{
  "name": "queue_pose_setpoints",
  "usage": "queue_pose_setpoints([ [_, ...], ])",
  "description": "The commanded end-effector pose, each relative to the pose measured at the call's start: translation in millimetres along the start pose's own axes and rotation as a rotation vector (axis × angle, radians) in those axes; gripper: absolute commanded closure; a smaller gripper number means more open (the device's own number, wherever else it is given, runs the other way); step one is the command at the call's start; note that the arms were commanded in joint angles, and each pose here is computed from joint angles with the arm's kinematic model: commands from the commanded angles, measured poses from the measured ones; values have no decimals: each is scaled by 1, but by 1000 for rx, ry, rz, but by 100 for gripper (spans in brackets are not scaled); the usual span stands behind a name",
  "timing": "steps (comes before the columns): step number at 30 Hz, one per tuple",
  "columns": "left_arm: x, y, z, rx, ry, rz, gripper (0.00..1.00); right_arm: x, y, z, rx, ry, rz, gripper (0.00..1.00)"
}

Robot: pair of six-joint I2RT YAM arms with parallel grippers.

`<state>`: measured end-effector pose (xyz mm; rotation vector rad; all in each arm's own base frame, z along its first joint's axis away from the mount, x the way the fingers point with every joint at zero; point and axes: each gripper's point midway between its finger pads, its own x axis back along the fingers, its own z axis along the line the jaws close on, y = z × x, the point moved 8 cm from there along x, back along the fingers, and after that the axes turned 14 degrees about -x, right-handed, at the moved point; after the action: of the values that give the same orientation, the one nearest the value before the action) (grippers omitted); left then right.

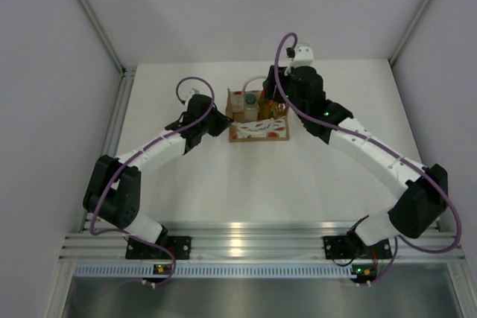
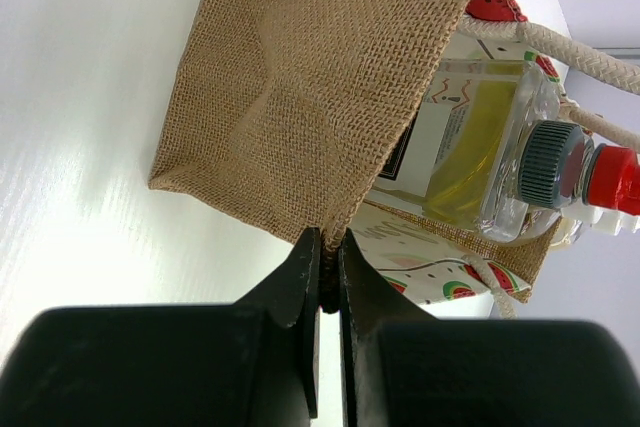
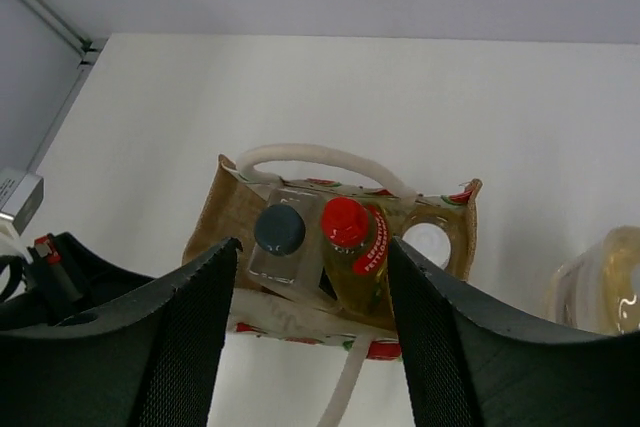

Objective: Take the personal care products out of the canvas bag

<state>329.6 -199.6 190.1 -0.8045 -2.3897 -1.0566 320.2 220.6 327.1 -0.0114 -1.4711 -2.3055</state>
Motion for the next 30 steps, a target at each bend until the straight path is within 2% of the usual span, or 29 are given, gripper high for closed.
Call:
queue_pose_setpoints([
  [1, 5, 15, -4, -2, 3, -48, 100, -13, -4, 17, -48, -118, 4, 40],
  [6, 4, 15, -6, -2, -3, -43, 100, -33, -38, 33, 0, -176, 87, 40],
  [12, 2, 14, -6, -2, -1, -38, 100, -42, -63, 45, 43, -217, 126, 40],
  [30, 5, 15, -7, -1, -9, -38, 100, -88, -94, 43, 52, -294, 181, 41],
])
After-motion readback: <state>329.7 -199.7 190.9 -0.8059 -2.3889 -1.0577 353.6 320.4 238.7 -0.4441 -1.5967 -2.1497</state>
